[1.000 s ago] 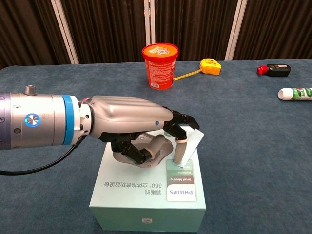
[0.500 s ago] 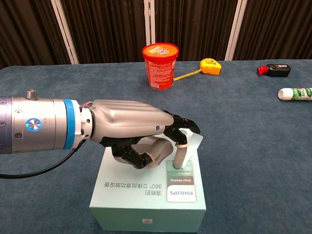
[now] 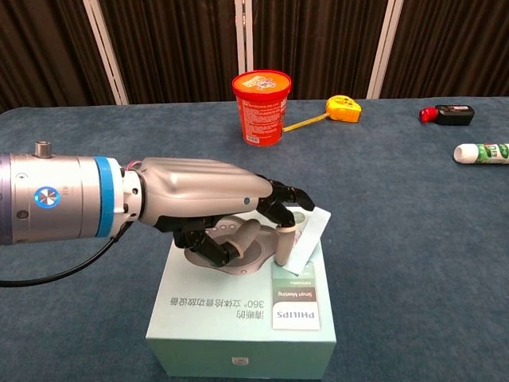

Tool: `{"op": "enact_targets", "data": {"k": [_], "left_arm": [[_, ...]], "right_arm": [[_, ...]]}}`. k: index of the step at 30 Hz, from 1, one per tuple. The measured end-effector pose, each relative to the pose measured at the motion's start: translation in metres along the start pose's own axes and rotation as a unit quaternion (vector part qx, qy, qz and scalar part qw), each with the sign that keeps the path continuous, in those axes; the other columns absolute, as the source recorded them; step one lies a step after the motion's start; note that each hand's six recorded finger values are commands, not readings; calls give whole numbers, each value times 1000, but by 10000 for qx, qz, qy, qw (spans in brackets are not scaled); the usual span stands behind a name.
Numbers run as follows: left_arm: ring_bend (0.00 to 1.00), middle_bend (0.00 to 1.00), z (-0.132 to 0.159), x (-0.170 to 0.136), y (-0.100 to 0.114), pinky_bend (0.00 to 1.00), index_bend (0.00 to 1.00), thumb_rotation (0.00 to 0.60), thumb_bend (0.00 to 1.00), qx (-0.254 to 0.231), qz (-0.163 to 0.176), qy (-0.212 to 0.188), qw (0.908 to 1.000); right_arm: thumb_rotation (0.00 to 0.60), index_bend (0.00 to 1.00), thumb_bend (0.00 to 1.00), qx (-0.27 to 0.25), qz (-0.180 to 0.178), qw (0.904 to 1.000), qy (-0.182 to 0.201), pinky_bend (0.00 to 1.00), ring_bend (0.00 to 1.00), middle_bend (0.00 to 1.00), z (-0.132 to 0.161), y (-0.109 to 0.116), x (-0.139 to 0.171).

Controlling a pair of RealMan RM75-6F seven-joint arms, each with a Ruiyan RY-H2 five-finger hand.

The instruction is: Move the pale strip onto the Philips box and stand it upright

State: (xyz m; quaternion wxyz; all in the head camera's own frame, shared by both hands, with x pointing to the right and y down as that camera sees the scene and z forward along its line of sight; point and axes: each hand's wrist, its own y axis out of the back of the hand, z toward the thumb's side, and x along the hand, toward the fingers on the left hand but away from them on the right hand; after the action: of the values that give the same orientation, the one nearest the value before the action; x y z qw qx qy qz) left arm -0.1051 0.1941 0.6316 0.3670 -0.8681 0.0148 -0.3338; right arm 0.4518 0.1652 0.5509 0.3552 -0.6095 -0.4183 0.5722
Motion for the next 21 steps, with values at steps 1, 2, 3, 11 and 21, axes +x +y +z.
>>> {"op": "enact_targets", "data": {"k": [1, 2, 3, 11, 21], "left_arm": [[0, 0, 0, 0, -1, 0, 382, 600, 964, 8, -12, 4, 10000], [0, 0, 0, 0, -2, 0, 382, 600, 964, 22, -23, 11, 10000], [0, 0, -1, 0, -2, 0, 382, 600, 964, 27, -29, 18, 10000], [0, 0, 1, 0, 7, 0, 382, 600, 964, -15, 134, 10, 9999], [0, 0, 6, 2, 1, 0, 381, 600, 964, -30, 54, -78, 10000]], "right_arm": [[600, 0, 0, 1, 1, 10000, -2, 0, 0, 0, 0, 0, 0], [600, 0, 0, -1, 1, 10000, -3, 0, 0, 0, 0, 0, 0], [600, 0, 0, -3, 2, 10000, -3, 0, 0, 0, 0, 0, 0], [600, 0, 0, -16, -16, 10000, -10, 0, 0, 0, -1, 1, 0], [600, 0, 0, -11, -10, 10000, -7, 0, 0, 0, -1, 1, 0]]}}
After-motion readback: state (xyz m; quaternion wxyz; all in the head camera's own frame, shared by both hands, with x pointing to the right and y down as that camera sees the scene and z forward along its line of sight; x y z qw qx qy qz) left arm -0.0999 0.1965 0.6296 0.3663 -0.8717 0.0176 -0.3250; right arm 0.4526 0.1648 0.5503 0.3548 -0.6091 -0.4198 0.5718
